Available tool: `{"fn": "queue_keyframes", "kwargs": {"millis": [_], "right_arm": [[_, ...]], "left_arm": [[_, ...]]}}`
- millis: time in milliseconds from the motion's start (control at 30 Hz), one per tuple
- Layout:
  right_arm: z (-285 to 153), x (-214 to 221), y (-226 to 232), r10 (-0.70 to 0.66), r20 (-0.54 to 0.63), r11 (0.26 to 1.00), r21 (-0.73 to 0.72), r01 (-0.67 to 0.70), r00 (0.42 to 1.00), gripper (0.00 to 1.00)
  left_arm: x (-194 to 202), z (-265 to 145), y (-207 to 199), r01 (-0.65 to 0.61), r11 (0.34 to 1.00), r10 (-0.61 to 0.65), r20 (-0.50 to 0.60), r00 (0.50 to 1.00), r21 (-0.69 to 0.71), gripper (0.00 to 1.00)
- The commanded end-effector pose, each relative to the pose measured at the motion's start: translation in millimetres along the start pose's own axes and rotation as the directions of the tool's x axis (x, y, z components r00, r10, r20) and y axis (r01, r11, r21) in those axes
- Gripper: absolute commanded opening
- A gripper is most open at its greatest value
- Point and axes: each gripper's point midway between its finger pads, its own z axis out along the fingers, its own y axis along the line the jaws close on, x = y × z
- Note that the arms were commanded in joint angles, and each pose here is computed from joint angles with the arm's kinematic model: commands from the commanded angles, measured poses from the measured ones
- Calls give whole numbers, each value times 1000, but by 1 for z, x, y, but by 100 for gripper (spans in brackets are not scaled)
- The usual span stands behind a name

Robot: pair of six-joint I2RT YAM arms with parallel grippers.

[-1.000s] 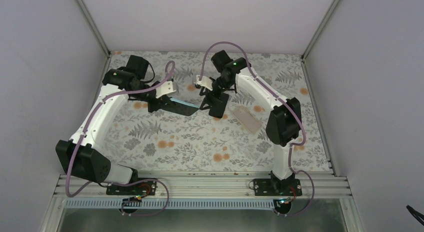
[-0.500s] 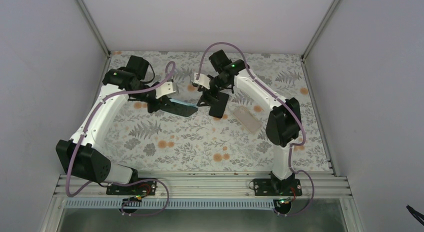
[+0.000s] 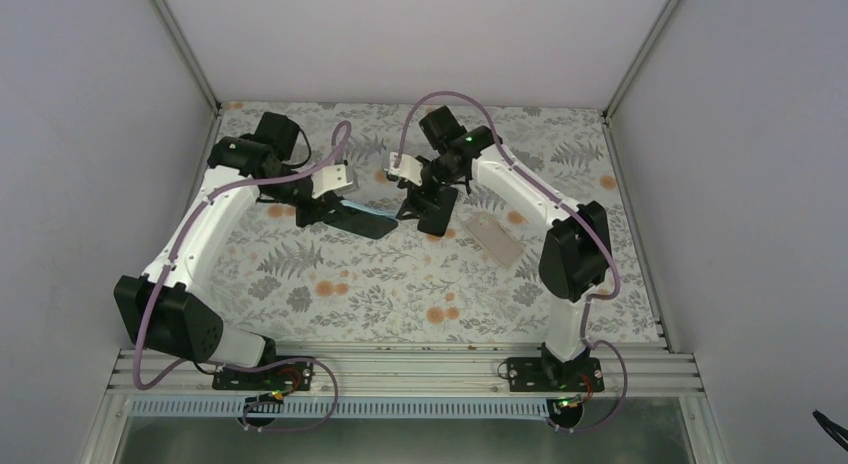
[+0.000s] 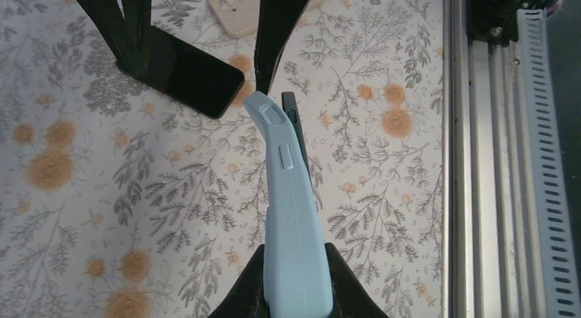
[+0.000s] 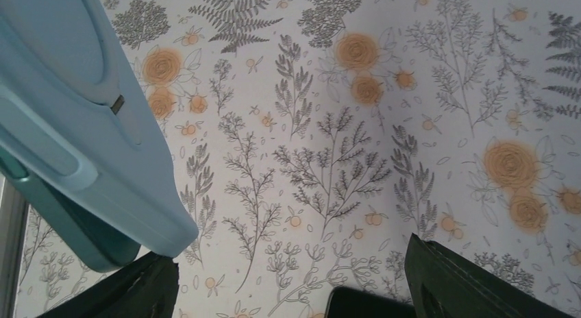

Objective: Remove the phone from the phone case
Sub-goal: Remove the phone case from the phone.

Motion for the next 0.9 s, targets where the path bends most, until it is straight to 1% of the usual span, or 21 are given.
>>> {"fn": "queue_keyframes", "kwargs": {"millis": [0,67,133,200,267,367,400,467,533,600,700,867], "right_arm": [[-13,-65,0,-127,208,990,81,112,970,84],[-12,-76,3,-128,235,991,65,116,964,83],[-9,-87,7,-127,261,992,58,116,957,81],[-5,-96,3,-131,264,989,102,107,956,80],[-4,-107,-10,-141,266,975,206,87,954,80],[-14,-124,-8,-162,320,972,215,95,933,81],[-19,-131,1,-181,347,975,185,122,920,83],[-30,-143,28,-218,410,976,81,203,885,87],[-43,-149,62,-246,482,951,-47,305,841,86],[-60,-154,88,-244,552,920,-129,371,797,84],[-80,-158,112,-226,618,884,-195,425,753,82],[-101,-165,128,-173,666,859,-258,441,726,81]], "left_arm": [[-48,-8,-47,-51,975,1,224,975,218,2],[-52,-11,-46,-57,976,6,234,972,211,2],[-64,-19,-50,-73,974,10,279,960,216,2],[-76,-30,-56,-107,973,36,322,946,205,2],[-86,-40,-60,-137,972,62,353,934,191,2],[-87,-41,-61,-145,972,73,351,933,184,2],[-84,-39,-60,-138,973,67,343,937,185,2],[-77,-31,-58,-127,972,58,323,945,197,2],[-67,-23,-53,-118,973,55,294,954,199,2],[-57,-17,-44,-97,976,43,265,963,194,2],[-42,-10,-28,-66,984,32,204,978,164,2],[-24,-9,-3,-24,993,6,152,988,118,2]]}}
